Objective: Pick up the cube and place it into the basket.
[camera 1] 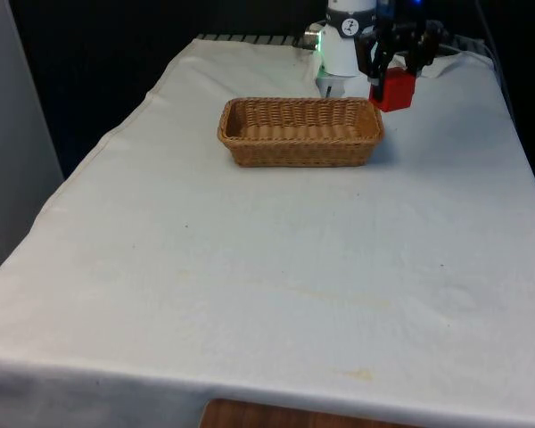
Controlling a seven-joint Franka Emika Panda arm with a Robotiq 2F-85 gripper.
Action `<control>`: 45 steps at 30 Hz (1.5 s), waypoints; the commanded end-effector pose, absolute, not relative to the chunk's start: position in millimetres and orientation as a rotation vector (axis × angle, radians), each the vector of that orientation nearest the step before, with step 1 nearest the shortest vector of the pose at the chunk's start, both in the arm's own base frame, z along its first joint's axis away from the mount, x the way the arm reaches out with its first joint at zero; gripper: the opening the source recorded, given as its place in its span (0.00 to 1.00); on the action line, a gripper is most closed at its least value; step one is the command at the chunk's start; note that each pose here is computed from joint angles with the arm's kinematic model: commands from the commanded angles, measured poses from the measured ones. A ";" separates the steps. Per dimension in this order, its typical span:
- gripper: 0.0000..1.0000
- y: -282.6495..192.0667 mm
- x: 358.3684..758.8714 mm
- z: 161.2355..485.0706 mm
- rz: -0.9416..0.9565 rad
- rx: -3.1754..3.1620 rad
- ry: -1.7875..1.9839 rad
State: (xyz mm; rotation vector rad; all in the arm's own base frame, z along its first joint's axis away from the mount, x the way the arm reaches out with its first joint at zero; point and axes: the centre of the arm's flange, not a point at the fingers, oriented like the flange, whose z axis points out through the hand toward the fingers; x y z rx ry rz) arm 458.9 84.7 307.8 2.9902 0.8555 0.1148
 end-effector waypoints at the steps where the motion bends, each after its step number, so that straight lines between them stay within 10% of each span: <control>1: 0.03 80.0 454.1 308.6 0.124 2.980 0.859; 45: 0.03 -31.0 376.1 280.5 0.121 3.016 0.969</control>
